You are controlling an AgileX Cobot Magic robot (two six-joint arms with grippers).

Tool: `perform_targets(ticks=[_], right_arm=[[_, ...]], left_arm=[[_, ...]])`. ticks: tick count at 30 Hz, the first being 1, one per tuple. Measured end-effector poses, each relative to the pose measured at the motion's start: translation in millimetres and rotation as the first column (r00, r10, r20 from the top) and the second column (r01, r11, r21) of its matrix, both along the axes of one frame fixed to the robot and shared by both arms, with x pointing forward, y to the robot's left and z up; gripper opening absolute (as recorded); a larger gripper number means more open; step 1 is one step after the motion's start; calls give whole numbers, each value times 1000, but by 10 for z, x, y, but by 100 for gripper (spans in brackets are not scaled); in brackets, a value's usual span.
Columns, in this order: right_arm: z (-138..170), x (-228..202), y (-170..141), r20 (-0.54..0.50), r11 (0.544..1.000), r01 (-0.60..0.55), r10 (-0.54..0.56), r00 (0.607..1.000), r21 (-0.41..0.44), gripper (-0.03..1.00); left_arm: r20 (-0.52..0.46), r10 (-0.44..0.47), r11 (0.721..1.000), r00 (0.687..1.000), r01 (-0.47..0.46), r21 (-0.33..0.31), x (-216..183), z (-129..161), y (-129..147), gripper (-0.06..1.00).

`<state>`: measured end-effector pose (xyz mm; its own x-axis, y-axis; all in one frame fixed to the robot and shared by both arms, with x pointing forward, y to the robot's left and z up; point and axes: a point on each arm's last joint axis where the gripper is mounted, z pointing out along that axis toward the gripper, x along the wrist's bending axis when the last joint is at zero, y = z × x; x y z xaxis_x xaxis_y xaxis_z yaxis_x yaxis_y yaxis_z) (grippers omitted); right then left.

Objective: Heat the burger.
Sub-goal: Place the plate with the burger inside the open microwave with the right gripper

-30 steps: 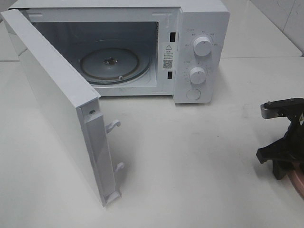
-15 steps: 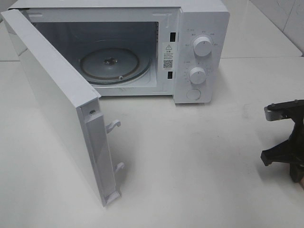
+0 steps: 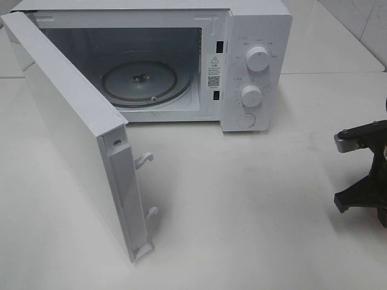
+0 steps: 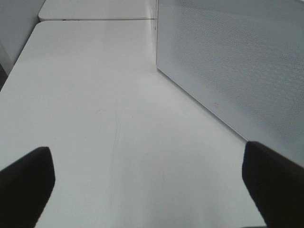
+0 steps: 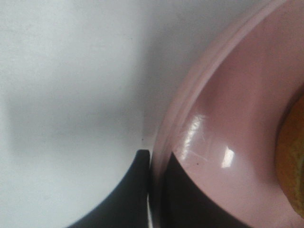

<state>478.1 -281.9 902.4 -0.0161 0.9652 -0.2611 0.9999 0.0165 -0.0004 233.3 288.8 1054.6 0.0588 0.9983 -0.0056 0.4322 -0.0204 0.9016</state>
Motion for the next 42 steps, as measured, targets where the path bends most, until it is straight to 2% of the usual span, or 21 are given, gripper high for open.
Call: perform_targets(ticks=[9, 20, 30, 42], right_arm=[[48, -55, 128, -6, 997, -45, 45, 999, -56, 2], [303, -148, 265, 60, 981, -132, 142, 988, -141, 3], [383, -348, 375, 82, 970, -194, 207, 975, -145, 3], [469, -655, 495, 90, 928, -336, 353, 931, -161, 3]], left_arm=[[0, 0, 1000, 1000, 0, 0, 0, 0, 0, 100], [0, 0, 1000, 1000, 0, 0, 0, 0, 0, 100], [0, 0, 1000, 1000, 0, 0, 0, 0, 0, 100], [0, 0, 1000, 1000, 0, 0, 0, 0, 0, 100]])
